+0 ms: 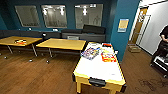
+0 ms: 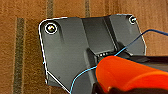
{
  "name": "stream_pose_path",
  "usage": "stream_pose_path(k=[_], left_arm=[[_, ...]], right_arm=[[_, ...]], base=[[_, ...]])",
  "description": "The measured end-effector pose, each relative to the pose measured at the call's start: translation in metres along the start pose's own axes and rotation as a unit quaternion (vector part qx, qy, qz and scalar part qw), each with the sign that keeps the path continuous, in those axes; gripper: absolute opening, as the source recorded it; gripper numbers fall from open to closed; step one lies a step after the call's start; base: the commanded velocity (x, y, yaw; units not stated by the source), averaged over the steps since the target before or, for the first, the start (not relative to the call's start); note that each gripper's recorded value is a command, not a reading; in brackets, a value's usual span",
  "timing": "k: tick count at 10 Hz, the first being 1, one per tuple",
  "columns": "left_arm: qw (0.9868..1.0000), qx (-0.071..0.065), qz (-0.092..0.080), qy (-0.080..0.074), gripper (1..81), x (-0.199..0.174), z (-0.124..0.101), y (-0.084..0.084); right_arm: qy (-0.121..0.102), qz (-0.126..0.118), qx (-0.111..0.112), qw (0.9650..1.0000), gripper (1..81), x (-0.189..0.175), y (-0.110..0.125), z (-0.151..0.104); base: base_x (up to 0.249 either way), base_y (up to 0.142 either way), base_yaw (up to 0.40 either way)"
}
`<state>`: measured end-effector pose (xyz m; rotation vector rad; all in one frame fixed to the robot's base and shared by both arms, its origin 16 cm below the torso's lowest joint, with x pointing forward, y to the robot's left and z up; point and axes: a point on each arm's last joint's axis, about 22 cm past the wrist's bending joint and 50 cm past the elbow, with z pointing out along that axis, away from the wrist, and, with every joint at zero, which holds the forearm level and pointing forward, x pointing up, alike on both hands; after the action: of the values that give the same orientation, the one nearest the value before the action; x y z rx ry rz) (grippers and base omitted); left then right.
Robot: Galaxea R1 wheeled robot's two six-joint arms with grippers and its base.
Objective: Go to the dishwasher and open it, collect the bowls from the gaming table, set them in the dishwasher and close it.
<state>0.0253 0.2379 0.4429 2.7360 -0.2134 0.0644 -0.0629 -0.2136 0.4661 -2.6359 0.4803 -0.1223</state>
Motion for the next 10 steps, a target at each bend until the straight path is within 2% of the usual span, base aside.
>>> stream_pose_path(k=[2, 4, 5, 6, 7, 8, 9, 10], left_arm=[[0.9998, 0.013, 0.006, 0.015, 1.0, 0.012, 0.001, -0.006], [0.9990, 0.015, 0.015, 0.039, 1.0, 0.033, -0.001, -0.004], [0.9988, 0.016, 0.017, 0.044, 1.0, 0.036, -0.002, -0.005], [0.9989, 0.017, 0.012, 0.041, 1.0, 0.031, -0.002, -0.004], [0.9992, 0.020, -0.011, 0.033, 1.0, 0.024, 0.001, -0.003], [0.9992, 0.022, -0.021, 0.027, 1.0, 0.018, 0.004, 0.001], [0.9991, 0.028, -0.022, 0.021, 1.0, 0.014, 0.008, 0.002], [0.9988, 0.039, -0.024, 0.017, 1.0, 0.007, 0.010, -0.003]], right_arm=[[0.016, -0.008, 0.010, 0.9998, 1.0, 0.014, -0.008, 0.005], [0.035, -0.019, 0.018, 0.9990, 1.0, 0.032, -0.014, 0.008], [0.041, -0.022, 0.020, 0.9987, 1.0, 0.036, -0.016, 0.009], [0.037, -0.023, 0.019, 0.9989, 1.0, 0.033, -0.015, 0.009], [0.035, -0.023, 0.019, 0.9990, 1.0, 0.032, -0.015, 0.010], [0.034, -0.023, 0.019, 0.9990, 1.0, 0.032, -0.015, 0.010], [0.032, -0.024, 0.019, 0.9990, 1.0, 0.033, -0.015, 0.010], [0.030, -0.024, 0.018, 0.9991, 1.0, 0.033, -0.015, 0.011]], base=[[0.000, 0.000, 0.000], [0.000, 0.000, 0.000], [0.000, 0.000, 0.000], [0.000, 0.000, 0.000], [0.000, 0.000, 0.000], [0.000, 0.000, 0.000], [0.000, 0.000, 0.000], [0.000, 0.000, 0.000]])
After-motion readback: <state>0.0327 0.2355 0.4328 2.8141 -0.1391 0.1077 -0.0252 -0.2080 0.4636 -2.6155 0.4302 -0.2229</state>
